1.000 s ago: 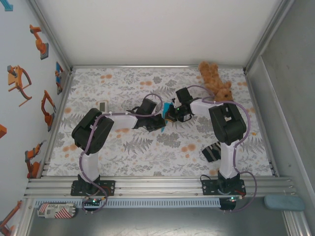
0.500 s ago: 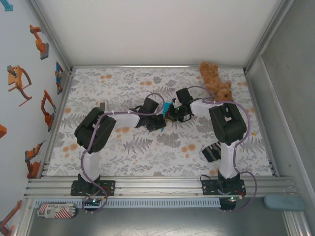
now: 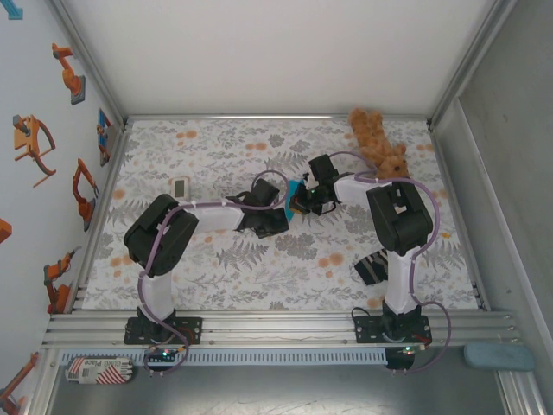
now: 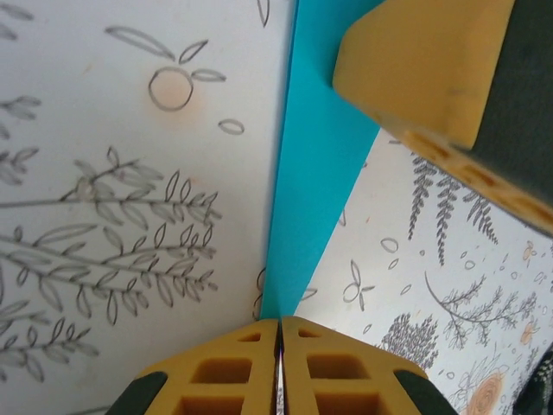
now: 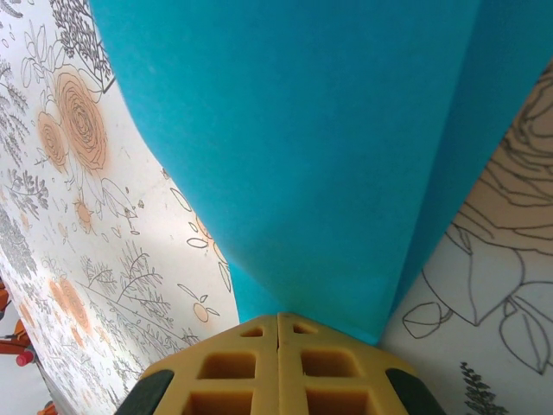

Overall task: Fold a paper plane with a square sheet of paper (pick it up from the middle)
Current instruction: Fold the wing for the fifth time at the center of the table.

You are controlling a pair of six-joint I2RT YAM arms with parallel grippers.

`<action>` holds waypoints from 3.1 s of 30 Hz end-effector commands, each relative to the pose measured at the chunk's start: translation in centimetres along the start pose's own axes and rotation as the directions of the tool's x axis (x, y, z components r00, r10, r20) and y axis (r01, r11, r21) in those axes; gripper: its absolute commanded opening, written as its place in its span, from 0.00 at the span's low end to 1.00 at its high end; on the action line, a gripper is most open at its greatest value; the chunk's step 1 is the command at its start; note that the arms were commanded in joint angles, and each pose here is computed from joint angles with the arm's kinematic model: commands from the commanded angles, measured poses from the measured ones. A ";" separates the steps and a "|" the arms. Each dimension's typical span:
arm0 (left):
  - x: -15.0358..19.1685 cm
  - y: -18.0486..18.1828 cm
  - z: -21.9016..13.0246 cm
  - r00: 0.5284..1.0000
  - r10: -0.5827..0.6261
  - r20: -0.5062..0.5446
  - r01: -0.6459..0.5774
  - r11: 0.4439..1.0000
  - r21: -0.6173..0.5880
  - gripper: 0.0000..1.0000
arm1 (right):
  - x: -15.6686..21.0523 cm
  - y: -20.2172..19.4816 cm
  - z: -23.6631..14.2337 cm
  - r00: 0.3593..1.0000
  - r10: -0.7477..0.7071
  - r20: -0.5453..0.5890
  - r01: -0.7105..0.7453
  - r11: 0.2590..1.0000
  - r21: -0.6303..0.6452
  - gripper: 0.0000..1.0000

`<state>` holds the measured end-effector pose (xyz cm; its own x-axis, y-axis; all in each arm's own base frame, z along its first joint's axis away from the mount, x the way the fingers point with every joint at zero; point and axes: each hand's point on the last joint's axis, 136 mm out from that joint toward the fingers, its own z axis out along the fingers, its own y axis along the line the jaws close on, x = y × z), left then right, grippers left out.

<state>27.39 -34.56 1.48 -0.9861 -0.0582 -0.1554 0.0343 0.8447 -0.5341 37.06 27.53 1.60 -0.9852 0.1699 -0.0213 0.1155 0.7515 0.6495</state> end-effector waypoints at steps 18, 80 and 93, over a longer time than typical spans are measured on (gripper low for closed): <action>-2.7 -2.7 -1.5 1.000 0.012 0.020 -0.015 0.992 0.126 0.10 | 2.0 -2.7 0.4 0.994 0.107 -0.005 -0.106 0.990 0.088 0.01; -3.6 -3.6 -1.4 0.998 0.056 -0.013 -0.053 0.985 0.167 0.11 | -2.5 -7.4 -1.0 0.967 -0.215 -0.136 0.254 0.854 0.454 0.53; -7.5 -4.7 0.5 0.999 0.002 0.036 -0.009 0.978 0.208 0.11 | -1.7 -8.7 -0.3 0.972 -0.172 -0.160 0.230 0.842 0.488 0.53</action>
<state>34.64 -38.12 5.94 -0.9731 -0.0739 -0.2183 0.1025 0.7097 -0.6970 40.31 22.32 1.82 -0.9855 -0.0789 -0.1499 -0.1172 0.9565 0.2670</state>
